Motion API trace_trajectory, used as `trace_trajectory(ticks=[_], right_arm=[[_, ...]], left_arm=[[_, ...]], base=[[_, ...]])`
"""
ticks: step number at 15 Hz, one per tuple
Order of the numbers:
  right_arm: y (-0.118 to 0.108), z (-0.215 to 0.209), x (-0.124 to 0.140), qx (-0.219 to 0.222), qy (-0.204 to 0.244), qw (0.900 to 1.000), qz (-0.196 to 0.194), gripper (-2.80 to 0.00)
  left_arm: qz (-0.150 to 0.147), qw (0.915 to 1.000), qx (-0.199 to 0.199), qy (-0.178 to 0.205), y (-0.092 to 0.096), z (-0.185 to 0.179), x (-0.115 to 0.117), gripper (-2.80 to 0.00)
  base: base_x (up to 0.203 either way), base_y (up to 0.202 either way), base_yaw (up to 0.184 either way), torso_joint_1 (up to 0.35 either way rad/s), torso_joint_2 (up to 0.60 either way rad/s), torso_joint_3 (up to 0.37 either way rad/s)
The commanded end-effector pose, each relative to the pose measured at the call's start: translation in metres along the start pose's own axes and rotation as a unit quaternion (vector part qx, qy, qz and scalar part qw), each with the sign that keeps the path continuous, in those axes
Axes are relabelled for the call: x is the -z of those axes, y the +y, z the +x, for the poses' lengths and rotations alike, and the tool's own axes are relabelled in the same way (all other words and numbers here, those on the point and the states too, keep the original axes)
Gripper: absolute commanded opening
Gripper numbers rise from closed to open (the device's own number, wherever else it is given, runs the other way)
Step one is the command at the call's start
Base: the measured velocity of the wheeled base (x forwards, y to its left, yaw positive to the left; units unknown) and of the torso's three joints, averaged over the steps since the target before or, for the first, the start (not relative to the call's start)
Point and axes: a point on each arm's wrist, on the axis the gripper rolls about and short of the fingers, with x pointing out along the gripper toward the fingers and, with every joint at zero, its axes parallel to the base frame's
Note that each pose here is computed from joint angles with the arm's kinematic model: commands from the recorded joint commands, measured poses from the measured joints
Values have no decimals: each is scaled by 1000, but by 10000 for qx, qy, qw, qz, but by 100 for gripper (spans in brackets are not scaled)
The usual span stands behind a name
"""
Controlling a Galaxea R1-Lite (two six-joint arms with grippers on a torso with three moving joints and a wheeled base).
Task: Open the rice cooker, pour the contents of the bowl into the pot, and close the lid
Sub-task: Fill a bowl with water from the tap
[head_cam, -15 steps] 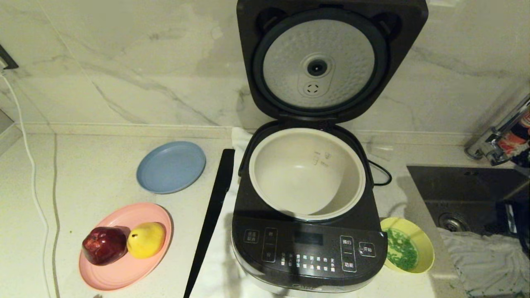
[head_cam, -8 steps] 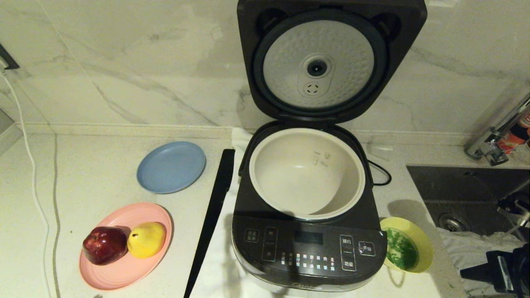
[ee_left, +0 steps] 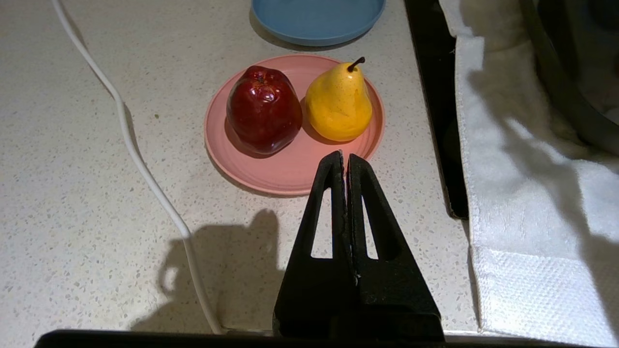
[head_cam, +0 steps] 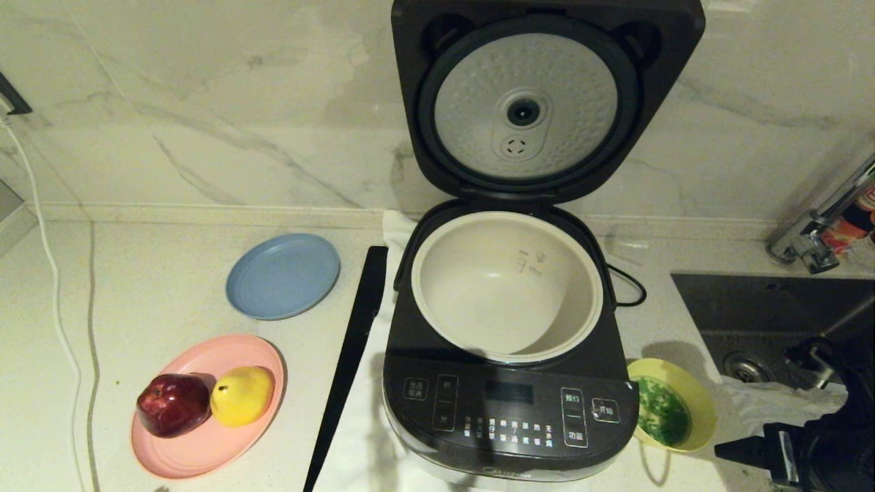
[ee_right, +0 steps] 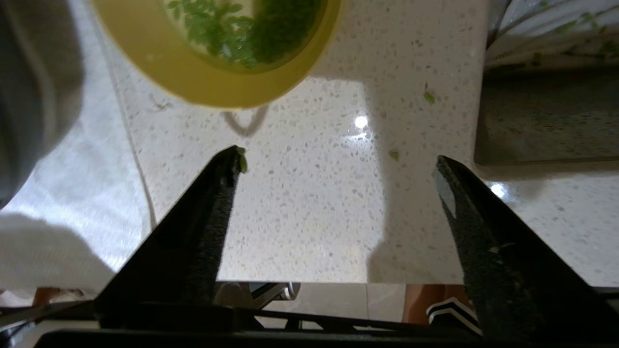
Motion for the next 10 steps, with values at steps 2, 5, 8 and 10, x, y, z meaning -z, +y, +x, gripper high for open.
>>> trace_trajectory(ticks=[2, 5, 8, 10], right_arm=[[1, 23, -5, 99, 223, 9996, 159, 0], [2, 38, -11, 248, 146, 9994, 199, 0], [3, 44, -17, 310, -32, 9993, 222, 0], [3, 47, -18, 326, -10, 9992, 221, 0]], left_arm=[[2, 10000, 1, 4, 0, 0, 0, -280], [2, 10000, 1, 4, 0, 0, 0, -280], [2, 10000, 1, 4, 0, 0, 0, -280], [2, 10000, 1, 4, 0, 0, 0, -280]], base=[[0, 0, 0, 0, 0, 0], [0, 0, 0, 0, 0, 0], [0, 0, 0, 0, 0, 0], [0, 0, 0, 0, 0, 0]])
